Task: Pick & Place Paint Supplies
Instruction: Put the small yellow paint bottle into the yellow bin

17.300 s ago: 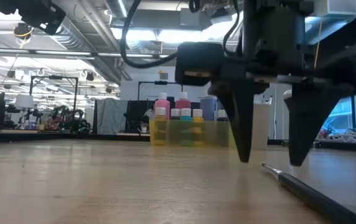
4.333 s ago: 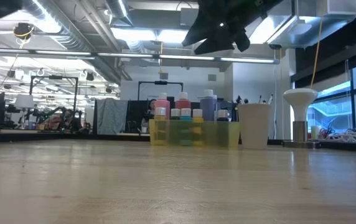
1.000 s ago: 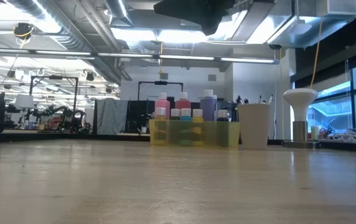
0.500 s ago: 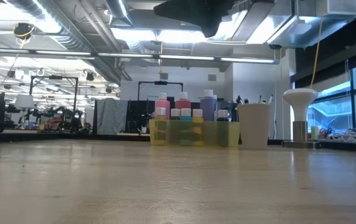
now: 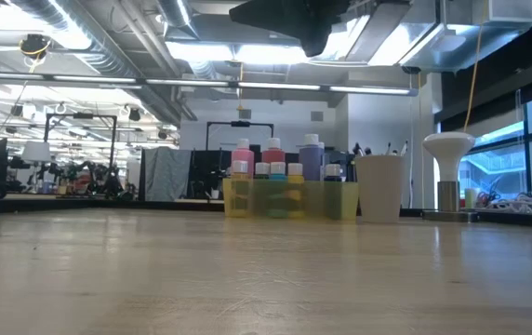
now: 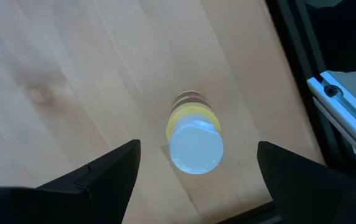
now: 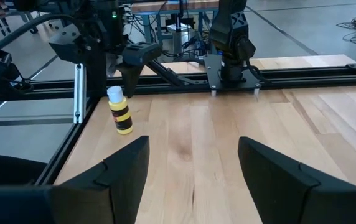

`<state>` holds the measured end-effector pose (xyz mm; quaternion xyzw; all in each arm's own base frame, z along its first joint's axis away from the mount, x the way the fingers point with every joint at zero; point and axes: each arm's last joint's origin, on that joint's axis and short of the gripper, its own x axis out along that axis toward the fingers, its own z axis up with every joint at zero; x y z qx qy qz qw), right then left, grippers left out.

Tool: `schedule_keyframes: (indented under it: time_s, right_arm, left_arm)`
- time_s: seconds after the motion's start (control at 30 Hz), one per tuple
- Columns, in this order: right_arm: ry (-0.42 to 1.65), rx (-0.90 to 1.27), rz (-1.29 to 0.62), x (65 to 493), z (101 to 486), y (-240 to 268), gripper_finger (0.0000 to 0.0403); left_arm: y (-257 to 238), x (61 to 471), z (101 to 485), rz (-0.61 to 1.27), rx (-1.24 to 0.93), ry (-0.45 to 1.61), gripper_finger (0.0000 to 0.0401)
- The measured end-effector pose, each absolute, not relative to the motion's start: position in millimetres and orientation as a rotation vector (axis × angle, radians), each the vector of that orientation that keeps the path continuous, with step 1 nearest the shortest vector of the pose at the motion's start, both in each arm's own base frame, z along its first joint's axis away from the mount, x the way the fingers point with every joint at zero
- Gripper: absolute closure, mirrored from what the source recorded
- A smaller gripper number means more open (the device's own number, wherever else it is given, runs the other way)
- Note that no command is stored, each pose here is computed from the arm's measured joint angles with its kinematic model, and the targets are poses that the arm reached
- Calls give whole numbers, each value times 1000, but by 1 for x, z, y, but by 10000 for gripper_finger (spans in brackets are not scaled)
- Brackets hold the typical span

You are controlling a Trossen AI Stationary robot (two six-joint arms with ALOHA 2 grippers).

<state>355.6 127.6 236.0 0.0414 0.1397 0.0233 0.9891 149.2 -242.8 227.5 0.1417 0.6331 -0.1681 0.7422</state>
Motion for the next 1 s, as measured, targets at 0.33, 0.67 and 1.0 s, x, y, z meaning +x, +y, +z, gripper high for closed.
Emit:
schedule_keyframes:
  time_s: [0.33, 0.67, 1.0]
  right_arm:
    - [277, 84, 48, 356, 236, 128, 153]
    - [277, 84, 48, 356, 236, 128, 153]
    - [278, 84, 48, 356, 236, 128, 153]
  left_arm:
    - [-242, 149, 227, -370, 332, 1386, 84]
    - [-244, 147, 227, -347, 333, 1367, 84]
    - [-245, 147, 228, -353, 323, 1358, 84]
